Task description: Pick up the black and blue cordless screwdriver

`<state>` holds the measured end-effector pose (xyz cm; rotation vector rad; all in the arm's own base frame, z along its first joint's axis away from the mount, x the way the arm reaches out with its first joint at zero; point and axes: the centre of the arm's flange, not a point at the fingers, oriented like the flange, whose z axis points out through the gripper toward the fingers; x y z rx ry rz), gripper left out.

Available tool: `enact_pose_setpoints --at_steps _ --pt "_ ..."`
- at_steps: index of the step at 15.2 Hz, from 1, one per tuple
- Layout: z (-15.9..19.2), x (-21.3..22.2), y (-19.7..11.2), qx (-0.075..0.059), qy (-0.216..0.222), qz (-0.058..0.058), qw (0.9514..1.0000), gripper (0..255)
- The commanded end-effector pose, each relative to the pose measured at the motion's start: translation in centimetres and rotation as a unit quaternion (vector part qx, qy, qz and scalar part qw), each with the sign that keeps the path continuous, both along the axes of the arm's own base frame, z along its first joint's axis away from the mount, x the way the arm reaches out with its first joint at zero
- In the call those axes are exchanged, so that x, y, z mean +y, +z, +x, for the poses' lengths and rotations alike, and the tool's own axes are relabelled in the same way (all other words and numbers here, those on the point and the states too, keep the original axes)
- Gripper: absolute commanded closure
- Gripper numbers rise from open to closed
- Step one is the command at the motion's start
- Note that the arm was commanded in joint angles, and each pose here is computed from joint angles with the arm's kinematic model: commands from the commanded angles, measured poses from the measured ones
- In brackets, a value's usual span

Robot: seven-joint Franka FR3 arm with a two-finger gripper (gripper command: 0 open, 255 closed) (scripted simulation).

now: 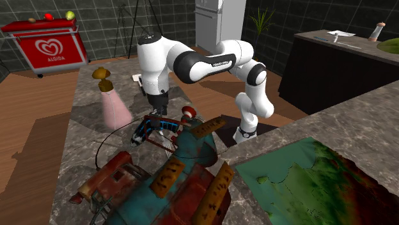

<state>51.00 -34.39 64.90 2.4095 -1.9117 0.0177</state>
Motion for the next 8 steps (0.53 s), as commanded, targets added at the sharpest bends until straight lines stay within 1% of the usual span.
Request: enact_pose_setpoints --at_steps 1,3,4,8 --pt "0.11 -0.01 -1.21 0.0 0.0 0.0 1.0 0" --pt "0.11 -0.01 -1.52 0.0 0.0 0.0 1.0 0" --pt "0.02 -0.08 -1.54 0.0 0.0 0.0 1.0 255" --pt "-0.04 -0.11 -1.61 0.0 0.0 0.0 1.0 255"
